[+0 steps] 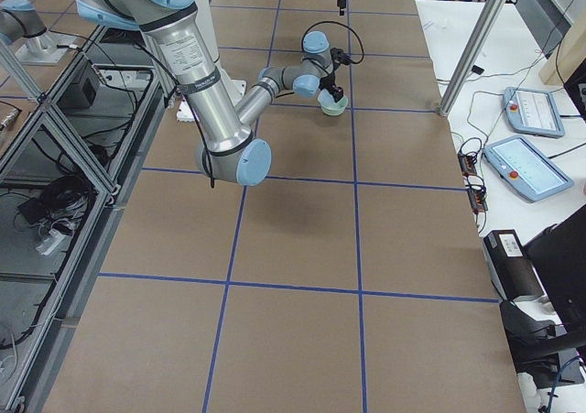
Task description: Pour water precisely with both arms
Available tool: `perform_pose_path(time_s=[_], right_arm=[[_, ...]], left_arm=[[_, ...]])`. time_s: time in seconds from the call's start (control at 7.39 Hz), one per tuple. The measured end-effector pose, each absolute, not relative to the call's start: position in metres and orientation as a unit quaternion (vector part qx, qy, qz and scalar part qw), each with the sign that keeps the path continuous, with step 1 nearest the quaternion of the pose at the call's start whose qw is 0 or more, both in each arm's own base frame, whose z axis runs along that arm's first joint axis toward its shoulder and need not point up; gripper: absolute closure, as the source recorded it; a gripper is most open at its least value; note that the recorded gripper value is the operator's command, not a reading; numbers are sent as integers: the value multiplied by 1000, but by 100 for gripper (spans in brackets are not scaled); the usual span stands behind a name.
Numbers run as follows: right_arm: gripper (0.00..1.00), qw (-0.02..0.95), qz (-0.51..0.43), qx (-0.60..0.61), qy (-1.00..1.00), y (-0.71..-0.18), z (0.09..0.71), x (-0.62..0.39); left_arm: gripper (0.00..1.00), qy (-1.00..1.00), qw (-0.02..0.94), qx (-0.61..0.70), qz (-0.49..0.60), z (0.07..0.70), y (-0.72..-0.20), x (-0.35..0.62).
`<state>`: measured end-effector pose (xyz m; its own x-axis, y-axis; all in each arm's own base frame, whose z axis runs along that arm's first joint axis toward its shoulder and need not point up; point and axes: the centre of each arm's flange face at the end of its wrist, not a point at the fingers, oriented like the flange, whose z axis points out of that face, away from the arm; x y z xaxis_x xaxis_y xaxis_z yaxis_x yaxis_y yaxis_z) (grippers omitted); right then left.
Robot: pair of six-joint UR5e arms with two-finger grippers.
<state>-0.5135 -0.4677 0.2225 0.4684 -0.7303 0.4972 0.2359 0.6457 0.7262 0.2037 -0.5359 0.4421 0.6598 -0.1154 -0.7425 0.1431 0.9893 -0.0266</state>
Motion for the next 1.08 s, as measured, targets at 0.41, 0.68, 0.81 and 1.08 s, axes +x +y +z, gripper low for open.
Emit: perform_pose_path(time_s=[0.41,0.68,0.81,1.08], right_arm=[[100,822,-326,244,-400,-469,215,-521],[100,833,-349,212,-375,-470,198,-526],[100,838,-358,197,-361,-471,185,-530],[100,846,-377,171,-335,-478,177,-545]], left_arm=[[0,405,911,16,-75,445,-538,201],[0,403,912,13,-78,451,-541,200],[0,402,912,12,-79,454,-542,200],[0,400,913,11,-86,458,-545,194]])
